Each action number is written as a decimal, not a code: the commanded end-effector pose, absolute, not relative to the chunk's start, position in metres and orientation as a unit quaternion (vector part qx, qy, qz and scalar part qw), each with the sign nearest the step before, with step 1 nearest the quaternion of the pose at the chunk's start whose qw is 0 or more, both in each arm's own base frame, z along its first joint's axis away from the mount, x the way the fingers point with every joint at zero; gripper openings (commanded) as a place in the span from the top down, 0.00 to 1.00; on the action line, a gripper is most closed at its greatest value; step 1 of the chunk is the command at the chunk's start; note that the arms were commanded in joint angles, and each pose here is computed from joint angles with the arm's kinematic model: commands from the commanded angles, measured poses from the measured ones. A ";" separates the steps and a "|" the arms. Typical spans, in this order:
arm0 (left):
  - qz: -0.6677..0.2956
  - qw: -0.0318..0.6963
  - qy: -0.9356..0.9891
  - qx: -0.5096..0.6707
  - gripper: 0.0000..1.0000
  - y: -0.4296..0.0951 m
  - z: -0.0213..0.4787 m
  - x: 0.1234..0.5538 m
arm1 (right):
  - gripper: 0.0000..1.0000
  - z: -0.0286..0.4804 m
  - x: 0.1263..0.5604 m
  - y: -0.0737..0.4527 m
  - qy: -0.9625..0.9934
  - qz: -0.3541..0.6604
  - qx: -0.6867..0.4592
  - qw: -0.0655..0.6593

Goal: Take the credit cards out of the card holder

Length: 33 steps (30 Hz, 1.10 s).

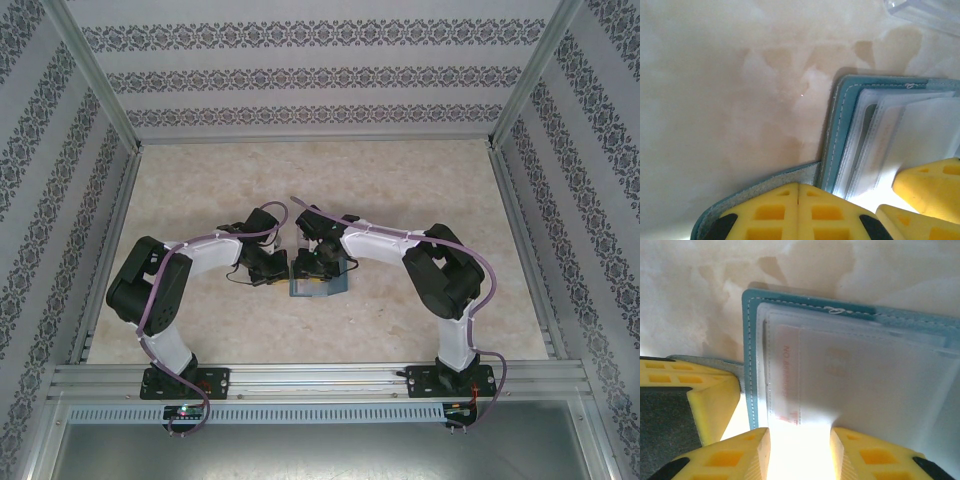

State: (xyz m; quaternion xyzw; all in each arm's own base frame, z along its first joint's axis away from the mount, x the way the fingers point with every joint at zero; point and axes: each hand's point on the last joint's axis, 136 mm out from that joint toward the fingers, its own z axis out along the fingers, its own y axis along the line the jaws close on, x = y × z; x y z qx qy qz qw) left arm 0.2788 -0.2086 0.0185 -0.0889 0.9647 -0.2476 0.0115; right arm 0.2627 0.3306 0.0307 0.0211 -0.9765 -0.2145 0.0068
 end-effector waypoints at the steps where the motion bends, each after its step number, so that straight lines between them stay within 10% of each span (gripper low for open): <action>1: -0.241 0.005 0.966 -0.093 0.97 -0.202 0.013 0.272 | 0.60 0.030 0.258 0.316 -0.986 -0.167 0.030 0.002; 20: -0.240 0.007 0.966 -0.094 0.97 -0.201 0.014 0.273 | 0.43 0.048 0.260 0.288 -0.995 -0.084 0.044 -0.026; 33: -0.241 0.006 0.966 -0.094 0.97 -0.203 0.014 0.274 | 0.49 0.053 0.257 0.278 -0.996 -0.071 0.041 -0.031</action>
